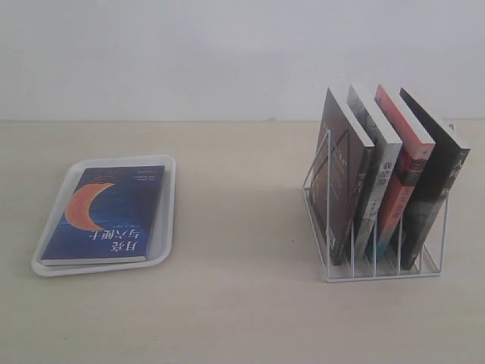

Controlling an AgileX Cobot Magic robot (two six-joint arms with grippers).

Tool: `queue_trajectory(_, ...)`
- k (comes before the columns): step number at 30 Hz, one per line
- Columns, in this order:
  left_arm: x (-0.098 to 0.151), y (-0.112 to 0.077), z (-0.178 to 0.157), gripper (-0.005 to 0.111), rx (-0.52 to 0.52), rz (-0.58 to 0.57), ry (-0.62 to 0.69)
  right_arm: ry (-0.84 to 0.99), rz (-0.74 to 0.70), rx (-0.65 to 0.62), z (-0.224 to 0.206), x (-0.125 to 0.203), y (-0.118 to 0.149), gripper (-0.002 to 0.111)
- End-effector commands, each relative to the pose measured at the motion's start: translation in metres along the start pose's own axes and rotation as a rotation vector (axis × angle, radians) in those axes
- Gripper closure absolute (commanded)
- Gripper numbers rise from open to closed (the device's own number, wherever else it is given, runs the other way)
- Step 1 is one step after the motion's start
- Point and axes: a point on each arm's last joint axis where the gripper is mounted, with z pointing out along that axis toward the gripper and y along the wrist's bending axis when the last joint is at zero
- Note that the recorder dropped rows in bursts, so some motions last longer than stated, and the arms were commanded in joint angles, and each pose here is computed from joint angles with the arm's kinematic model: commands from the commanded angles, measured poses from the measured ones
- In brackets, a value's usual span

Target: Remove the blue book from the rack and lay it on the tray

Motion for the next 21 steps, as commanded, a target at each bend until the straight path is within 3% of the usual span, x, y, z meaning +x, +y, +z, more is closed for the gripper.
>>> queue_trajectory(1,0.0002,0.0002,0.0001,0.102,-0.003,-0.008,-0.007,-0.009,-0.049,0.013,-0.0005,-0.0008,-0.0009,0.108)
queue_trajectory(21,0.0002,0.0002,0.0001,0.102,-0.003,-0.008,-0.007,-0.009,-0.054,0.016,-0.0005,-0.0008,-0.0012,0.108)
